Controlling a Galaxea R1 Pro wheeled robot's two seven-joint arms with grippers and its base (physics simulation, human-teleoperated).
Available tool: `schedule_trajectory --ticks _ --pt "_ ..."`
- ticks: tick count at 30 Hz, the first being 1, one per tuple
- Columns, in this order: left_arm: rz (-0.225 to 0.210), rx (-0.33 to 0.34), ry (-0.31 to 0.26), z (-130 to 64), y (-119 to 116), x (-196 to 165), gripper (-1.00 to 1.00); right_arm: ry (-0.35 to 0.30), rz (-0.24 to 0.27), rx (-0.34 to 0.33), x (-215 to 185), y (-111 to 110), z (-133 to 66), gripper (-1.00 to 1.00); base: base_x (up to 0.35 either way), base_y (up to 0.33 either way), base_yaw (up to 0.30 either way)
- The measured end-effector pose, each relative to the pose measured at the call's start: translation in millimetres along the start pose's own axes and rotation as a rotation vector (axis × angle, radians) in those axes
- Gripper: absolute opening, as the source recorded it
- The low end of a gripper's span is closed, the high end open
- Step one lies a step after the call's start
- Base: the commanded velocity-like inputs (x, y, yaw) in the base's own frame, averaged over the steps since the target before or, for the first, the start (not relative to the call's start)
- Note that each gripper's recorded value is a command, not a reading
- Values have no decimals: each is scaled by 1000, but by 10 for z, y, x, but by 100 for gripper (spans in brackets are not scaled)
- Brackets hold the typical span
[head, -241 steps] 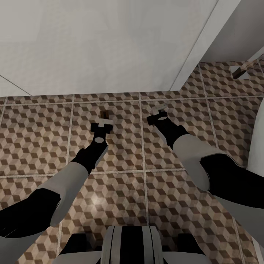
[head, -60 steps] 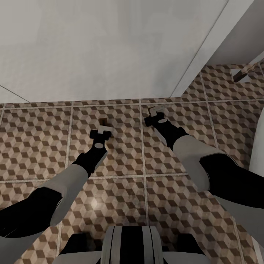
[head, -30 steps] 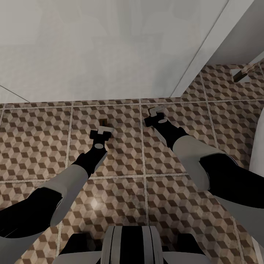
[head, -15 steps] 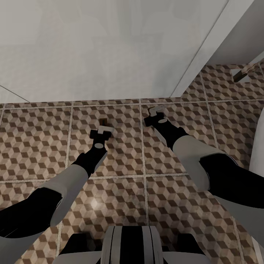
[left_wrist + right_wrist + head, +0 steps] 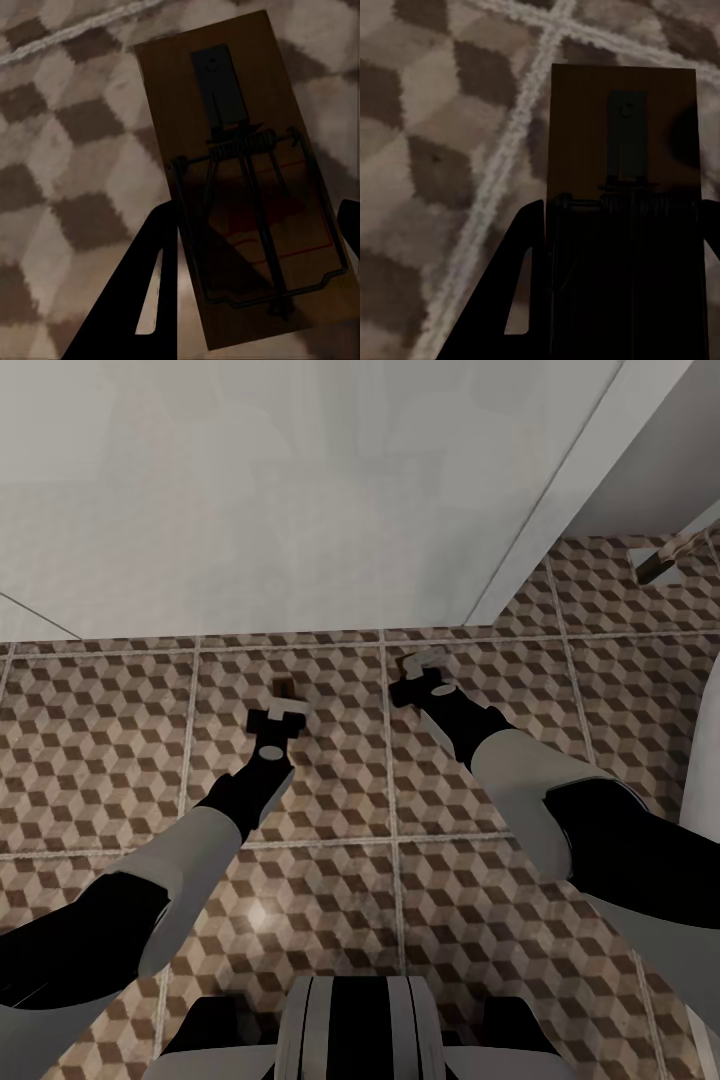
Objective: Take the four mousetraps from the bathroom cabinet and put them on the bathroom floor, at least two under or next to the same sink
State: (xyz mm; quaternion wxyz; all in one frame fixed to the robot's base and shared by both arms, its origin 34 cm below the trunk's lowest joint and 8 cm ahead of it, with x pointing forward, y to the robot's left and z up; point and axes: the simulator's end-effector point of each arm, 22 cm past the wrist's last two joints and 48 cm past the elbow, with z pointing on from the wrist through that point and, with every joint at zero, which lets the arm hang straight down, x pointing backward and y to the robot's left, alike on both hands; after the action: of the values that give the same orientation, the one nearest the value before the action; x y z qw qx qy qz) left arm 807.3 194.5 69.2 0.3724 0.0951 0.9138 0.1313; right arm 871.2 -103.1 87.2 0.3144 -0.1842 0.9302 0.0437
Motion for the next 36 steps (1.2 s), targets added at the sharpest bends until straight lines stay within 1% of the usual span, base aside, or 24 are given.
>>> schedule_trajectory --ticks 2,7,11,36 --pt "4 2 11 0 -8 18 -100 1 0 -2 4 4 0 -100 0 0 0" --pt "22 7 60 -7 -27 124 -100 1 0 -3 5 8 0 -100 0 0 0" --pt "27 9 76 -10 -33 166 -100 1 0 -3 6 8 0 -100 0 0 0" --pt "36 11 95 -14 -32 258 -100 5 0 1 12 -2 0 -100 0 0 0"
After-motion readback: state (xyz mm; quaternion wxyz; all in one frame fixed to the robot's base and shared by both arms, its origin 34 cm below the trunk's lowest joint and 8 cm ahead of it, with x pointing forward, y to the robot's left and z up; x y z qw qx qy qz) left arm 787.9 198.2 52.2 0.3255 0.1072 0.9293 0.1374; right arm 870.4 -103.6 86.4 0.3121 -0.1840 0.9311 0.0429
